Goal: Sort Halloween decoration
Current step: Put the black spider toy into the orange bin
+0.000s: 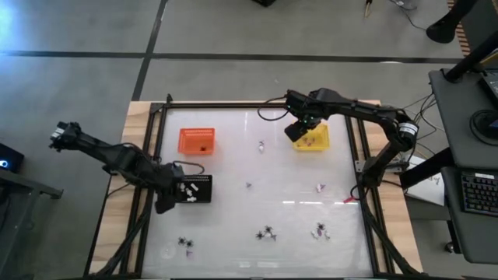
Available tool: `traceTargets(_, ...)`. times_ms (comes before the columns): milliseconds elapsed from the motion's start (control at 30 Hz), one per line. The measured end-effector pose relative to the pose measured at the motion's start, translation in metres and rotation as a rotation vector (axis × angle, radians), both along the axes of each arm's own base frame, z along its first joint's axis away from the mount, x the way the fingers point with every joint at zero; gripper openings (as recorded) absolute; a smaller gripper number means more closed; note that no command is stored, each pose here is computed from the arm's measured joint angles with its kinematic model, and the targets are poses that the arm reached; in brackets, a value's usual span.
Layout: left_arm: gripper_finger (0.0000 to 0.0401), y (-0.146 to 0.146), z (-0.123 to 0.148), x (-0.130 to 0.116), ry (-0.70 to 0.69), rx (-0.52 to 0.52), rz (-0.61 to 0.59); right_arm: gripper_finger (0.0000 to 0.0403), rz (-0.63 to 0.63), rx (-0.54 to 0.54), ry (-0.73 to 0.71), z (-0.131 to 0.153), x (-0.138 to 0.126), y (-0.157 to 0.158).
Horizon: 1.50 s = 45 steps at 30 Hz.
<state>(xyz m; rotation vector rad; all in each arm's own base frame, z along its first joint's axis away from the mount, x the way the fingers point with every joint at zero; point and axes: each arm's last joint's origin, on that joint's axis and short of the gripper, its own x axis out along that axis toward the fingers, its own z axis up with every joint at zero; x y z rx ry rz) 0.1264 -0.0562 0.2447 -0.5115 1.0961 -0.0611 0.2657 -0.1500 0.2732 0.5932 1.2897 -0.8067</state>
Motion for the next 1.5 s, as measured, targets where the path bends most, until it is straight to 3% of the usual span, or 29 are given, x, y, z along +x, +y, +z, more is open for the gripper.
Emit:
traceTargets(300,0.0075,-0.025,-0.013,0.002,0.161,-0.049,0.028,0.0118,0.051,-0.036,-0.036,0.014,0.004,-0.002)
traceTargets(633,0.0075,-0.041,-0.024,0.008,0.361,-0.186,0.078,0.0121,0.100,-0.109,0.018,0.015,0.003,-0.004)
traceTargets(900,0.0120,-0.048,-0.030,0.010,0.519,-0.293,0.037,0.0121,0.114,-0.110,0.022,0.015,0.003,-0.004)
traceTargets(1100,0.0155,-0.051,-0.034,0.016,0.487,-0.248,0.067,0.0121,0.145,-0.114,0.027,0.015,0.003,-0.005)
traceTargets(1267,0.0156,-0.062,-0.046,0.027,0.399,-0.148,0.066,0.0121,0.154,-0.115,0.030,0.015,0.003,-0.005)
traceTargets(1500,0.0153,-0.082,-0.067,0.033,0.423,-0.069,0.008,0.0121,0.161,-0.116,0.031,0.015,0.003,-0.005)
